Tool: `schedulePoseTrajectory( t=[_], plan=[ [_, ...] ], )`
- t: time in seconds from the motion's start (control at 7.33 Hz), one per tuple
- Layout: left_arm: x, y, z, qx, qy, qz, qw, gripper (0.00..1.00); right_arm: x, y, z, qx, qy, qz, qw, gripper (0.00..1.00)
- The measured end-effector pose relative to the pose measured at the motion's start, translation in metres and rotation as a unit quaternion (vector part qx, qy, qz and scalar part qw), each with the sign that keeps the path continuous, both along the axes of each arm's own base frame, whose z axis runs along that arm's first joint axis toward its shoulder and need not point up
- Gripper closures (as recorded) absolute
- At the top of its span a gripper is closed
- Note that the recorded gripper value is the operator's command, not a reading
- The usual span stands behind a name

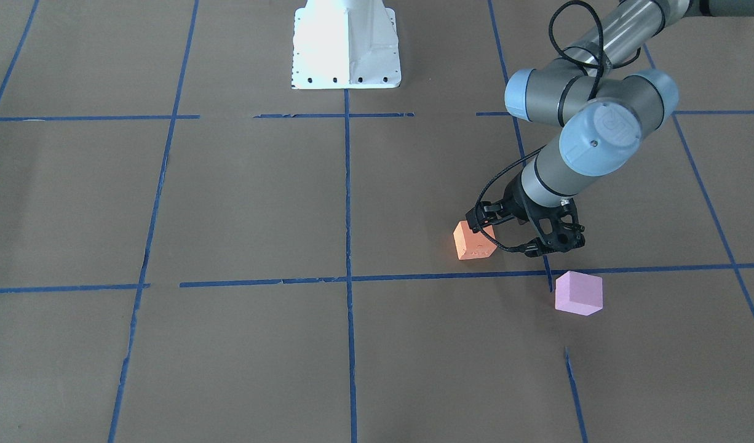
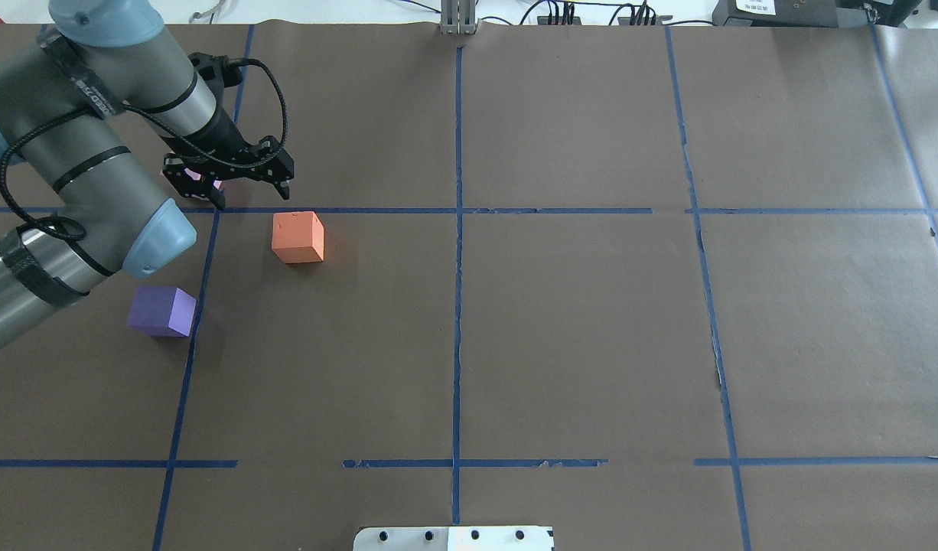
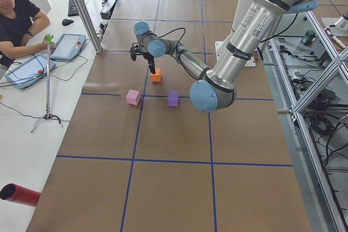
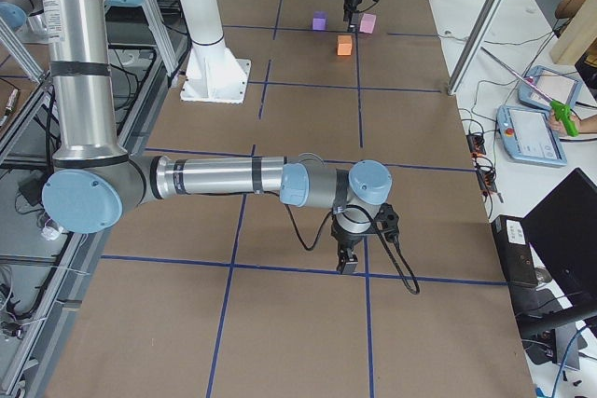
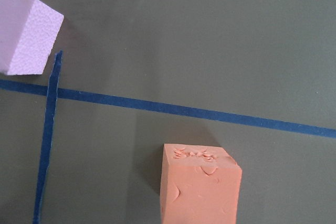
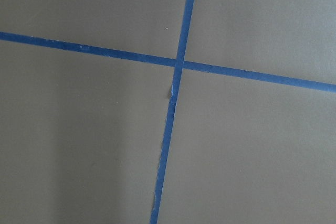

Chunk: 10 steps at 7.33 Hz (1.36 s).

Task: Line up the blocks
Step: 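Lower the left gripper and grasp the orange cube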

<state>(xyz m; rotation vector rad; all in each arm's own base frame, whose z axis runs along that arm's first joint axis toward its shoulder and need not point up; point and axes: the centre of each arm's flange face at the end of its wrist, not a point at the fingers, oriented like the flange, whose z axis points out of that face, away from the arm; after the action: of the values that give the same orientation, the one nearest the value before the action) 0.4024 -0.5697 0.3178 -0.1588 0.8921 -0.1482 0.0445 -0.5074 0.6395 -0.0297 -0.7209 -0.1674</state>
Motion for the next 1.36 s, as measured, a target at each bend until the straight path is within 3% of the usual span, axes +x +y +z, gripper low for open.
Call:
schedulePoseTrajectory(
  t=[0.41, 1.36],
  plan=[
    [0.034, 0.003, 0.01, -0.002, -0.012, -0.026, 0.9996, 0.0, 0.0, 0.0, 0.0, 0.0, 0.0, 0.0, 1.0, 0.0],
    [0.068, 0.009, 0.03, 0.017, -0.02, -0.038, 0.9989, 0.0, 0.0, 0.0, 0.0, 0.0, 0.0, 0.0, 1.0, 0.0]
  ],
)
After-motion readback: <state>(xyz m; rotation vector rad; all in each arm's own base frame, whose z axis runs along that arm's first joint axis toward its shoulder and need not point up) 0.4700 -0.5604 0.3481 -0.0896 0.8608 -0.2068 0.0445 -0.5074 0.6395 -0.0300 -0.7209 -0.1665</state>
